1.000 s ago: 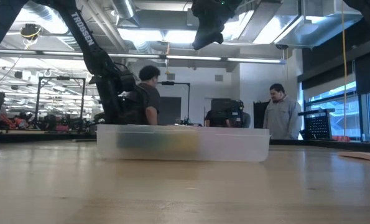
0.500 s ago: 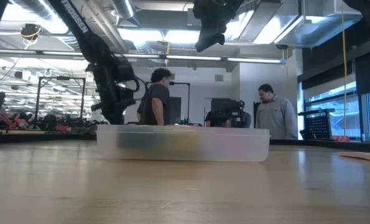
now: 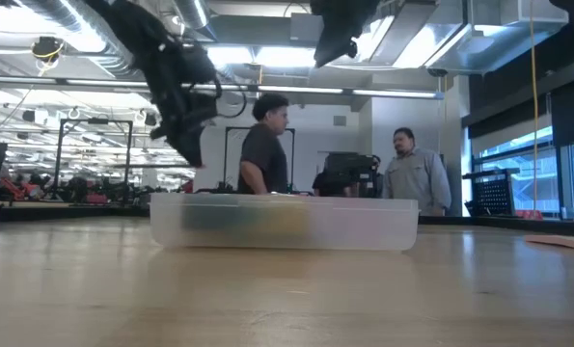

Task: Pack school essentials
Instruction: Put the black pencil into the pencil case

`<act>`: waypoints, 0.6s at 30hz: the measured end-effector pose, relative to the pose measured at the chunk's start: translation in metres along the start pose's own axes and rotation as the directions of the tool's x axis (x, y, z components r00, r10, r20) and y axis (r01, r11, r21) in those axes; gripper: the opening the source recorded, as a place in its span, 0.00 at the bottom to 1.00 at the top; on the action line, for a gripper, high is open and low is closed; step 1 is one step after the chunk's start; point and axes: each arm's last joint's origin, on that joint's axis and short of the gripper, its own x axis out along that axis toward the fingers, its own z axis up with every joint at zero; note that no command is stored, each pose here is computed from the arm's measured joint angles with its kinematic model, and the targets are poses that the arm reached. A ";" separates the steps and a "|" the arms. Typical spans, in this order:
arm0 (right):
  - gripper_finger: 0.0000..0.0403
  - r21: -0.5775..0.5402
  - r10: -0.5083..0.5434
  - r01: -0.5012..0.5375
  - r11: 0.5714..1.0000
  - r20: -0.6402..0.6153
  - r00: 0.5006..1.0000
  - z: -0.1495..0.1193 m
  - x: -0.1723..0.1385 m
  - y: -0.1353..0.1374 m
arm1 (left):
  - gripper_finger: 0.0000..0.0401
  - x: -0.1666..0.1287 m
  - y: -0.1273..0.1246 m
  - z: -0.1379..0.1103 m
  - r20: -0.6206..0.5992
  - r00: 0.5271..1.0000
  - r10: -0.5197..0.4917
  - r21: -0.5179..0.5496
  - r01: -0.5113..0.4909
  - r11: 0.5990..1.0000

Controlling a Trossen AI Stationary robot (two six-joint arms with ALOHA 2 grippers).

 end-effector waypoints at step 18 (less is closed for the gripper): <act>0.29 -0.049 0.064 -0.070 0.996 -0.110 0.992 -0.014 -0.027 0.029 | 0.05 -0.036 -0.106 -0.024 0.039 0.979 -0.198 0.261 0.182 0.948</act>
